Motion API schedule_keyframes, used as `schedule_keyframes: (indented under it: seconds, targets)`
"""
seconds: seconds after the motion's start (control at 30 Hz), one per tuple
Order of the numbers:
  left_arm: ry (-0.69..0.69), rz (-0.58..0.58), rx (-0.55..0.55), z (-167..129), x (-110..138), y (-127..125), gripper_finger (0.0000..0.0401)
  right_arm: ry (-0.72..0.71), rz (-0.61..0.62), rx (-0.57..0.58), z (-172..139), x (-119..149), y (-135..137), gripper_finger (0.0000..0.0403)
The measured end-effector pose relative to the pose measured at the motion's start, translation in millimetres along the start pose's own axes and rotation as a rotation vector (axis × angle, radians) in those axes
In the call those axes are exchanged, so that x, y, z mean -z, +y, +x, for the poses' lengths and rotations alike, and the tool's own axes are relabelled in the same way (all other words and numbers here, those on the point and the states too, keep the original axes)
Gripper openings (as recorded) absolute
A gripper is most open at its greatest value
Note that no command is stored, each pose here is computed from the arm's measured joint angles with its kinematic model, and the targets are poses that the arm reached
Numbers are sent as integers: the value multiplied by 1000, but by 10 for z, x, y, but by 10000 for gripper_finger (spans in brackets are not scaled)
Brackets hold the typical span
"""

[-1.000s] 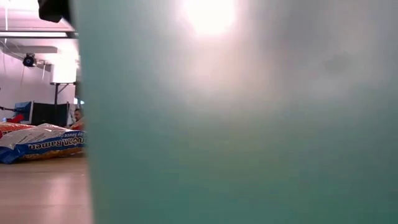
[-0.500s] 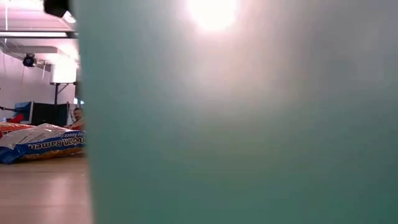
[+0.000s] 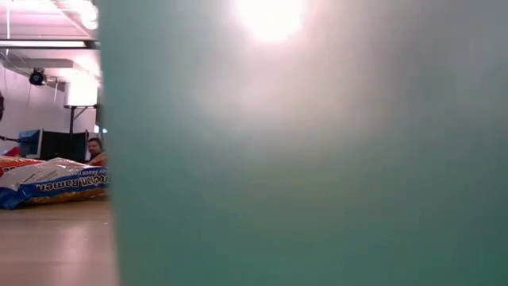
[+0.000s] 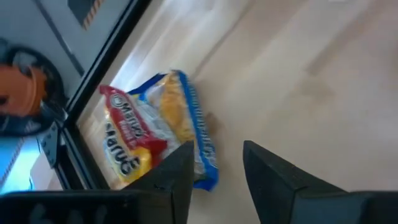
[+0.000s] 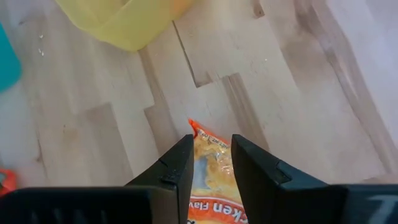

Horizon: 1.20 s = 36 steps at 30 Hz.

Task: Sort Maruchan noodles
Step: Put the red noodle pack into the transparent bin

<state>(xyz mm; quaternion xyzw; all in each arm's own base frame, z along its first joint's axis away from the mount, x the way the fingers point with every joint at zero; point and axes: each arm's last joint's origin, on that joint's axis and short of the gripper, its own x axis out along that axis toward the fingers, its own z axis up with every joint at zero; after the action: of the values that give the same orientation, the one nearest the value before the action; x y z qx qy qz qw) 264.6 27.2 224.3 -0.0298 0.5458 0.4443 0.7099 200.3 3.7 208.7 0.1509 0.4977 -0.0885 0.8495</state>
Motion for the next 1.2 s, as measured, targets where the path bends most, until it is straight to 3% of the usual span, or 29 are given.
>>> schedule_keyframes:
  seconds: [0.4,0.77,0.97,1.07,1.2]
  targets:
    - [167,-4,1,392,-121,372,132,-16,-55,-4,-8,-20,7,96]
    - [127,6,38,244,-73,316,132,-16,-55,-4,-8,-21,7,88]
    - [133,84,70,156,-4,229,133,-16,-55,-4,-8,-21,7,89]
    - [161,95,-40,133,70,294,133,-17,-55,-4,-8,-21,7,85]
    - [191,18,-92,127,113,349,145,-17,-55,-4,-9,-22,8,80]
